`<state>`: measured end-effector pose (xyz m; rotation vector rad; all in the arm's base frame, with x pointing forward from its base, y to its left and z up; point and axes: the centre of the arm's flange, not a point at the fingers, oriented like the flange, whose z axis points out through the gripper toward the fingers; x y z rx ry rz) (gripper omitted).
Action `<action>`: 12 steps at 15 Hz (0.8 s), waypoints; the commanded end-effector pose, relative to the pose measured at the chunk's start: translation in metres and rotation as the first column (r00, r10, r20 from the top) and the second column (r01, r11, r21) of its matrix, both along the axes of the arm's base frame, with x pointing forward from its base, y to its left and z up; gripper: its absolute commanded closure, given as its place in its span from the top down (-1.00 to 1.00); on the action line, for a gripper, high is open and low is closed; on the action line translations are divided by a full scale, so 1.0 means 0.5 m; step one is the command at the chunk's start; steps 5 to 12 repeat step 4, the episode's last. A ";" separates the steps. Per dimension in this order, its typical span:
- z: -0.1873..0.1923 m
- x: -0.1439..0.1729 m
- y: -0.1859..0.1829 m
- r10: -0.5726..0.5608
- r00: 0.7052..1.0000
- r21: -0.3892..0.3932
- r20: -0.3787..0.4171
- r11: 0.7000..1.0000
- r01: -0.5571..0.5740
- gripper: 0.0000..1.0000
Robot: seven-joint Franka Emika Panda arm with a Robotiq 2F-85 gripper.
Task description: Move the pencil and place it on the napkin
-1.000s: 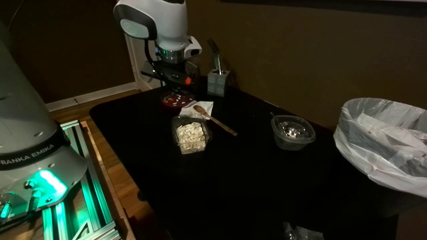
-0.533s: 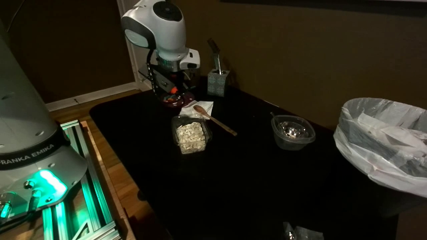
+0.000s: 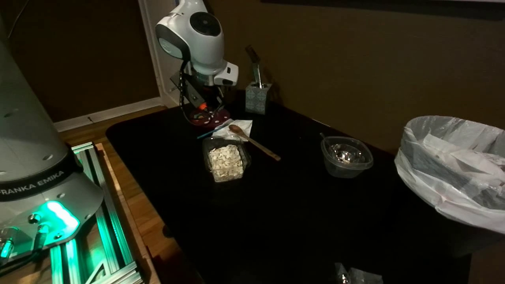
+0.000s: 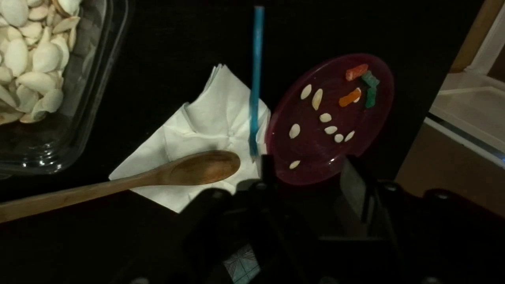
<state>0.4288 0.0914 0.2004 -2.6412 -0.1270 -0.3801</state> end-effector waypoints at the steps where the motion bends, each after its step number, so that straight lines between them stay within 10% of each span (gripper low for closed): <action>1: -0.009 0.017 -0.033 -0.062 0.998 0.029 0.014 0.998 0.061 0.57; 3: 0.002 0.014 -0.026 -0.040 0.999 0.007 0.010 0.999 0.040 0.89; 4: 0.003 0.017 -0.032 -0.045 0.999 0.006 0.013 0.999 0.045 0.52; 12: 0.003 0.017 -0.032 -0.045 0.999 0.006 0.013 0.999 0.045 0.52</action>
